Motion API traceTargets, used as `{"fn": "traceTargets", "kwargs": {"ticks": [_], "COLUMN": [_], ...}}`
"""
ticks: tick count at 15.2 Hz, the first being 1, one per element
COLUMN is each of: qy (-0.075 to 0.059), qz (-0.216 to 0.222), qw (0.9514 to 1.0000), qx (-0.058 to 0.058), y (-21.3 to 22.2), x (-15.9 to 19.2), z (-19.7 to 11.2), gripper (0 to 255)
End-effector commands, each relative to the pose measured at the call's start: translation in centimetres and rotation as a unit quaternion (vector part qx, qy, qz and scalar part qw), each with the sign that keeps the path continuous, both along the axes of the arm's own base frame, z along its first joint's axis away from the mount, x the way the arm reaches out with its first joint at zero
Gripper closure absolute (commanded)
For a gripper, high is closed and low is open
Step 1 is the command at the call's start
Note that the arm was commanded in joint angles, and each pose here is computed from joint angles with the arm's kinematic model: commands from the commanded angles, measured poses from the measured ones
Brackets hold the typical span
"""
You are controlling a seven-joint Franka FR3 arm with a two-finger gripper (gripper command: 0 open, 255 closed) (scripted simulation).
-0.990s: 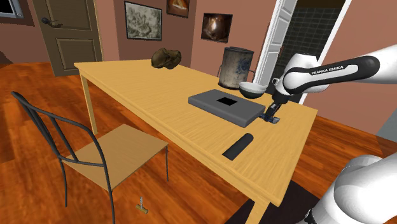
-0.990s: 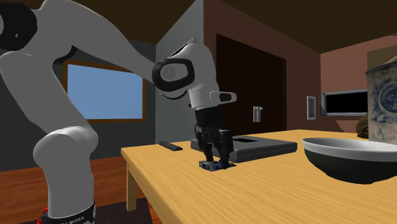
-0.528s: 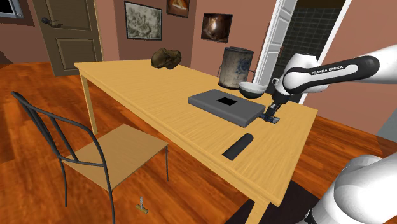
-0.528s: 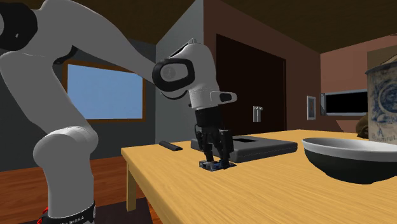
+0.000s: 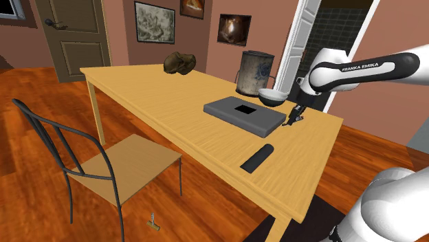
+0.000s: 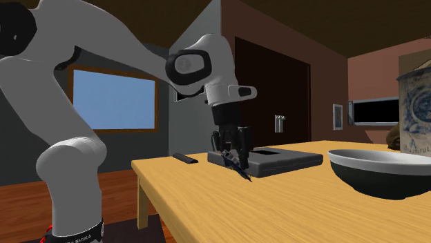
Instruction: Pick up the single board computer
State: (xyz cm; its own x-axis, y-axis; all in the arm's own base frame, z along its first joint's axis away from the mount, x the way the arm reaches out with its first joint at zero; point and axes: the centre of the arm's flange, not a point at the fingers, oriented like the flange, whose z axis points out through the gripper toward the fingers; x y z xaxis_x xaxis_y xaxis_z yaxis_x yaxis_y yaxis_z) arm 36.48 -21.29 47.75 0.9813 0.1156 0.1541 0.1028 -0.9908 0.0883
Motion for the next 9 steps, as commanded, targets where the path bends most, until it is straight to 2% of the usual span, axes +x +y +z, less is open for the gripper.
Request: {"fn": "traceTargets", "kwargs": {"ticks": [1,7,9], "qy": [0.0,0.0,0.0], "qz": [0.0,0.0,0.0], "qw": [1.0,1.0,1.0], "qx": [0.0,0.0,0.0], "y": [0.0,0.0,0.0], "x": [-0.1,-0.1,-0.1], "z": [1.2,4.3,4.4], "gripper": [255,255,255]}}
